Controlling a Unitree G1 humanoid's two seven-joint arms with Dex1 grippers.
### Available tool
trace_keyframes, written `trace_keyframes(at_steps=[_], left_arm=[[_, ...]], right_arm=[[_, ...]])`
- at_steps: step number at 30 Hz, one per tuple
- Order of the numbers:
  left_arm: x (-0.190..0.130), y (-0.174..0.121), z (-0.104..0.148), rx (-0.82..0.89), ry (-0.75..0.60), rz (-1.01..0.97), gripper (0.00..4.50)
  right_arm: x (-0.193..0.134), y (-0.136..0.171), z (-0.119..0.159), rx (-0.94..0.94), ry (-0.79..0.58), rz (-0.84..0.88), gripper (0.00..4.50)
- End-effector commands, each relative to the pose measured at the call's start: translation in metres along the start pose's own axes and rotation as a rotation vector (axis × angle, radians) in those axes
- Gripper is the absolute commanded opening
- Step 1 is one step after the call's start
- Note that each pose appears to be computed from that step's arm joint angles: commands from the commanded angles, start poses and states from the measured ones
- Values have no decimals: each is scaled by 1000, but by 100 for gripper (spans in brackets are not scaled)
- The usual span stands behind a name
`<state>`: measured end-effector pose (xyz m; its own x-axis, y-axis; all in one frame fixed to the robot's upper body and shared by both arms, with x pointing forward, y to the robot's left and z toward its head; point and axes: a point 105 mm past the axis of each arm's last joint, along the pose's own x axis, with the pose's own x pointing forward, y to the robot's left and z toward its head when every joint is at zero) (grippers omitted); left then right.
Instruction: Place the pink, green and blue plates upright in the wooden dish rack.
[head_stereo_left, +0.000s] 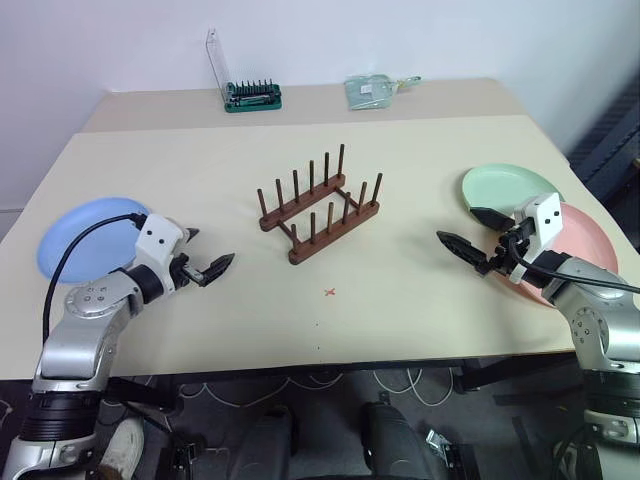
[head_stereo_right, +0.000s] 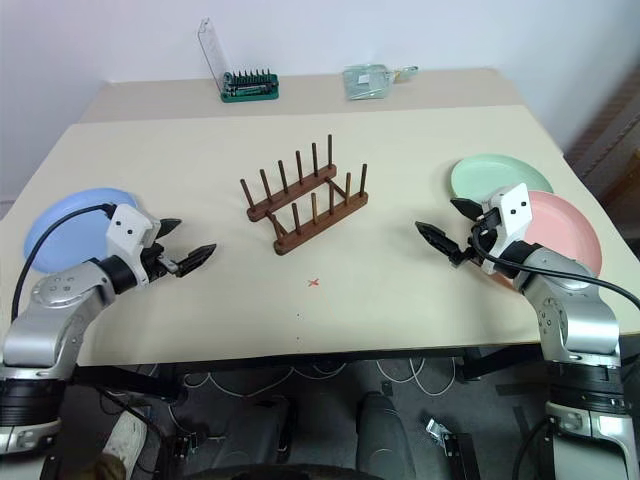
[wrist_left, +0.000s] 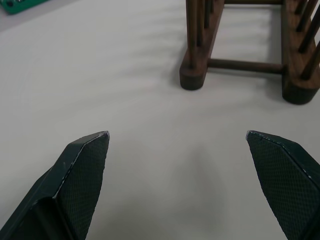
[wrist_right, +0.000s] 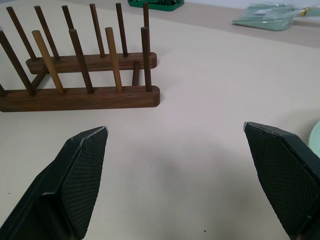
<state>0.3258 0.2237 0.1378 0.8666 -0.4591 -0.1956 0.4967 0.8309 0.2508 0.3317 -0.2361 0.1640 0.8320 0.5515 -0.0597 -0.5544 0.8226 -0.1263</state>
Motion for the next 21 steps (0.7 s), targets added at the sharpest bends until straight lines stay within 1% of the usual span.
trace_keyframes(at_steps=[1, 7, 12, 16, 18, 19, 21], left_arm=[[5, -15, 8, 38, -25, -41, 450], [14, -36, 4, 33, -24, -67, 450], [15, -65, 1, 2, -13, -206, 450], [18, -74, -9, 31, 32, -250, 450], [29, -84, -12, 49, 43, -298, 450], [34, -87, -12, 30, 39, -320, 450], [41, -87, -17, 32, 54, -335, 450]], right_arm=[[3, -1, 14, -58, -25, 11, 445], [12, -1, 15, -114, 9, 53, 445], [11, 6, 10, -127, 43, 89, 445], [12, 15, 12, -119, 35, 108, 445], [9, 20, 10, -111, 35, 108, 445], [7, 23, 10, -109, 35, 107, 445], [4, 29, 10, -105, 34, 103, 445]])
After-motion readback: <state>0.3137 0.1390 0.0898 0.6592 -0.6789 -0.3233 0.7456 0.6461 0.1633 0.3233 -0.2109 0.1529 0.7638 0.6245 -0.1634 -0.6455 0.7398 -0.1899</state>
